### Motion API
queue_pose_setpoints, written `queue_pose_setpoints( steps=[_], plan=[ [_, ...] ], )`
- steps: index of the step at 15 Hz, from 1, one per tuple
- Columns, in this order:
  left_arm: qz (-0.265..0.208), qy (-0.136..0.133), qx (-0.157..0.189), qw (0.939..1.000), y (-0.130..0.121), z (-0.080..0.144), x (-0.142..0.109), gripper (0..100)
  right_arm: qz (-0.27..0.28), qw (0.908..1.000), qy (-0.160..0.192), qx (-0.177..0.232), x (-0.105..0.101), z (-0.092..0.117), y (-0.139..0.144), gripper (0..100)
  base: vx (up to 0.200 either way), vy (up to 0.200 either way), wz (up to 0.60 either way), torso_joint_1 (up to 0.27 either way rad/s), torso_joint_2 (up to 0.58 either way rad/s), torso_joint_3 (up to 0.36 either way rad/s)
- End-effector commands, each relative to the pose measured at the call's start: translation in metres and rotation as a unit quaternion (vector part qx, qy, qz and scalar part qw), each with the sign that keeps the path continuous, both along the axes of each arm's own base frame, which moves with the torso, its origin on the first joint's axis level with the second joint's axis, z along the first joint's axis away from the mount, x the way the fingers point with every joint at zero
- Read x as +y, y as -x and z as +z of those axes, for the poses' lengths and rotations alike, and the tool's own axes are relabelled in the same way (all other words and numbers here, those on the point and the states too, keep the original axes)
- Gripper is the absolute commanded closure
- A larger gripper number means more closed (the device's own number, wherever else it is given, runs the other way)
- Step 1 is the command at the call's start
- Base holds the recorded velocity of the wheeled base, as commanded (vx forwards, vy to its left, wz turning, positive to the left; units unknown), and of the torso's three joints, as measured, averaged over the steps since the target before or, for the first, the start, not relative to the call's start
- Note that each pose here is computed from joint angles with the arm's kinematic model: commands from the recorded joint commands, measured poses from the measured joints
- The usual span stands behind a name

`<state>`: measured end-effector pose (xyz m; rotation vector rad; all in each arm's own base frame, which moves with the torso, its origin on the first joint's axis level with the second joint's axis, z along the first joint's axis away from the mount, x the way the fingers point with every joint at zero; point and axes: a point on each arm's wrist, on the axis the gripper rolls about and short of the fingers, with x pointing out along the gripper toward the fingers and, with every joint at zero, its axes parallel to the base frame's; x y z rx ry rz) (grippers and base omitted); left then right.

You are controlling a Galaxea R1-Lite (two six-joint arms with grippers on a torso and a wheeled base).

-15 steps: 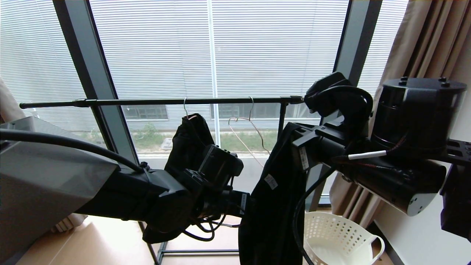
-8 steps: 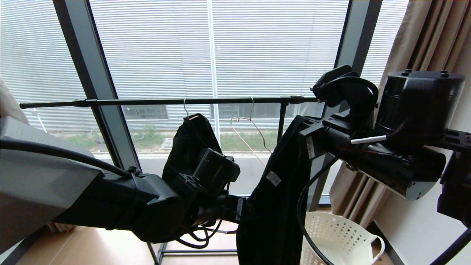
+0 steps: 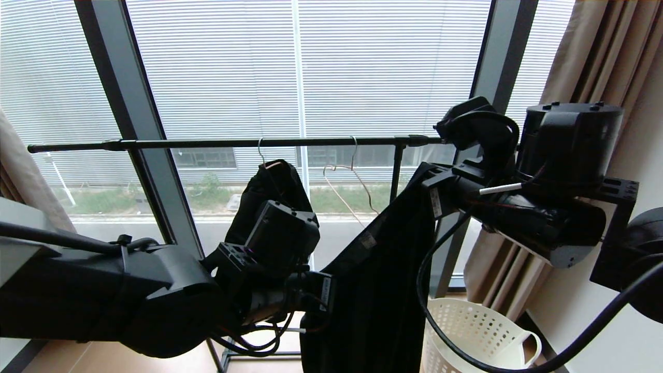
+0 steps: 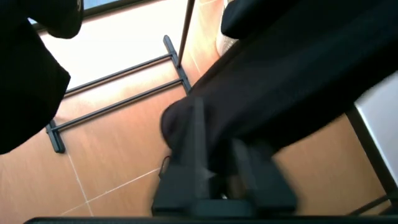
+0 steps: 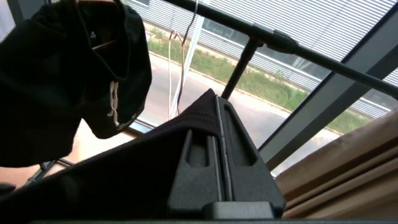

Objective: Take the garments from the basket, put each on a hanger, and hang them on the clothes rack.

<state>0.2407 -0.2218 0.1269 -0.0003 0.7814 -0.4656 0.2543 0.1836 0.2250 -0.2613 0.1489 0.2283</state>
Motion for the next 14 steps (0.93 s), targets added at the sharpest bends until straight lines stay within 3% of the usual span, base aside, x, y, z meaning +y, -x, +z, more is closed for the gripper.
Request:
queue_pose_setpoints(
  steps=[1, 7, 8, 9, 10, 14],
  plan=[
    [0.001, 0.014, -0.015, 0.9998, 0.008, 0.015, 0.008, 100, -0.012, 0.9999, 0.007, 0.009, -0.002, -0.007, -0.010, 100, 0.000, 0.000, 0.00, 0.000, 0.00, 0.000],
    [0.012, 0.034, -0.040, 0.9986, 0.009, 0.035, 0.019, 100, -0.010, 0.9978, 0.061, 0.022, -0.008, -0.021, -0.010, 100, 0.000, 0.000, 0.00, 0.000, 0.00, 0.000],
    [0.019, 0.034, -0.041, 0.9984, 0.006, 0.035, 0.023, 100, -0.011, 0.9954, 0.091, 0.026, -0.013, -0.027, -0.010, 100, 0.000, 0.000, 0.00, 0.000, 0.00, 0.000],
    [0.020, 0.034, -0.042, 0.9983, 0.005, 0.036, 0.023, 100, -0.009, 0.9950, 0.095, 0.027, -0.013, -0.028, -0.009, 100, 0.000, 0.000, 0.00, 0.000, 0.00, 0.000],
    [0.027, 0.037, -0.047, 0.9978, 0.001, 0.039, 0.026, 100, 0.002, 0.9913, 0.127, 0.035, -0.016, -0.036, -0.005, 100, 0.000, 0.000, 0.00, 0.000, 0.00, 0.000],
    [0.032, 0.047, -0.063, 0.9964, -0.007, 0.050, 0.026, 100, 0.026, 0.9798, 0.190, 0.057, -0.019, -0.056, 0.006, 100, 0.000, 0.000, 0.00, 0.000, 0.00, 0.000]
  ],
)
